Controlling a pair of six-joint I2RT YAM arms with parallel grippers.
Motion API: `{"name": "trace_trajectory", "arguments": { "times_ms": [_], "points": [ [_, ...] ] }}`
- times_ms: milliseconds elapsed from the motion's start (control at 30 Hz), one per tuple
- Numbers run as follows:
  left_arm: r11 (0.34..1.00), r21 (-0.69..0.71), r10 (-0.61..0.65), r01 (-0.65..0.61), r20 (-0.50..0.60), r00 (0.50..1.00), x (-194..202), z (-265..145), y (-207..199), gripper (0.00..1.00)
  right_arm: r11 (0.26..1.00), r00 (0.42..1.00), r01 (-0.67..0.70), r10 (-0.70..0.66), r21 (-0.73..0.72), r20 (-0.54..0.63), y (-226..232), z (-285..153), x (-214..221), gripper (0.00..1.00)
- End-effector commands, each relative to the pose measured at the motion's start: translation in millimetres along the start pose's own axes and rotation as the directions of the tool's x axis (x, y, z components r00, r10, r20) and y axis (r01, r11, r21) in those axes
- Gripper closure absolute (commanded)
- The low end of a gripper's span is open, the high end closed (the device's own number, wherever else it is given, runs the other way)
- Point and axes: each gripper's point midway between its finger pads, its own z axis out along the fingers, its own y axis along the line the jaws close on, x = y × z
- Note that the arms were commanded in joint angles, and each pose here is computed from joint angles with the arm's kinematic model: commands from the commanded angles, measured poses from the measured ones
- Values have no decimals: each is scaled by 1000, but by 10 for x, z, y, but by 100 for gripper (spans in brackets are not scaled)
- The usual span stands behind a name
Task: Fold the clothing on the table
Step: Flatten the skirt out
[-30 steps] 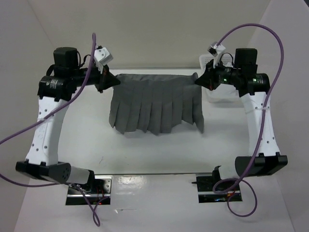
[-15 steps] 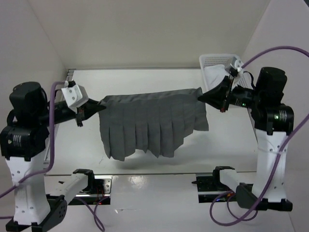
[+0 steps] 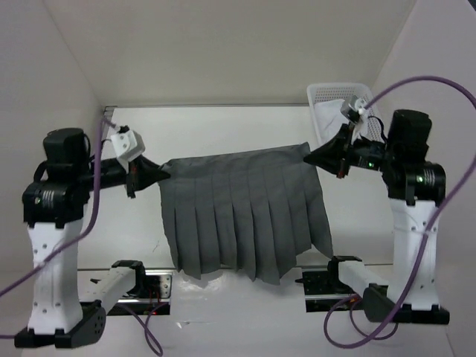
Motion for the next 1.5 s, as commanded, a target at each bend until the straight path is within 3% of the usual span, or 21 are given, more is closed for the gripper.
{"name": "trace_trajectory", "arguments": {
  "times_ms": [0,233,400,567,800,1000,1133,1167,1267,1300,1333,1400,1433,1467],
  "points": [
    [995,-69,-72,65,-94,993,302,167,448,100,985,985,-60,84,160,-148,-645,177,376,100],
    [978,-115,-199,175,-253,947,1085,741,1149,100,963,900,-167,237,212,-365,-1185,629,1277,100],
    [958,-165,-279,236,-337,899,1696,1089,1634,100,943,890,-141,254,301,-380,-1756,910,1675,100],
    [940,-207,-330,270,-370,868,2079,1350,2062,100,923,840,-169,319,347,-440,-2271,1190,2155,100],
    [913,-278,-394,299,-409,823,2512,1651,2642,94,902,811,-130,335,411,-479,-2925,1513,2445,100],
    [899,-353,-392,259,-385,836,2480,1811,3134,93,898,827,-60,290,437,-482,-3340,1764,2358,100],
    [881,-405,-397,244,-353,847,2384,1850,3352,77,882,841,-6,259,470,-475,-3550,1909,2208,95],
    [882,-406,-391,239,-348,852,2381,1868,3386,62,877,846,5,253,481,-470,-3557,1936,2142,91],
    [854,-464,-410,237,-318,855,2316,1856,3524,36,833,859,34,258,552,-442,-3736,1968,2065,73],
    [841,-489,-413,233,-303,859,2296,1850,3584,9,809,864,37,269,586,-426,-3795,1948,2040,61],
    [812,-541,-430,220,-299,852,2321,1796,3661,0,753,868,37,301,657,-394,-3856,1900,1975,46],
    [765,-600,-456,234,-248,855,2172,1681,3750,0,681,889,33,315,732,-334,-3939,1796,1793,39],
    [745,-626,-461,230,-233,856,2101,1624,3772,0,644,894,39,318,764,-314,-3960,1712,1700,26],
    [728,-645,-458,232,-207,864,1930,1499,3768,0,627,911,33,303,778,-282,-3896,1624,1511,19]
  ]
}}
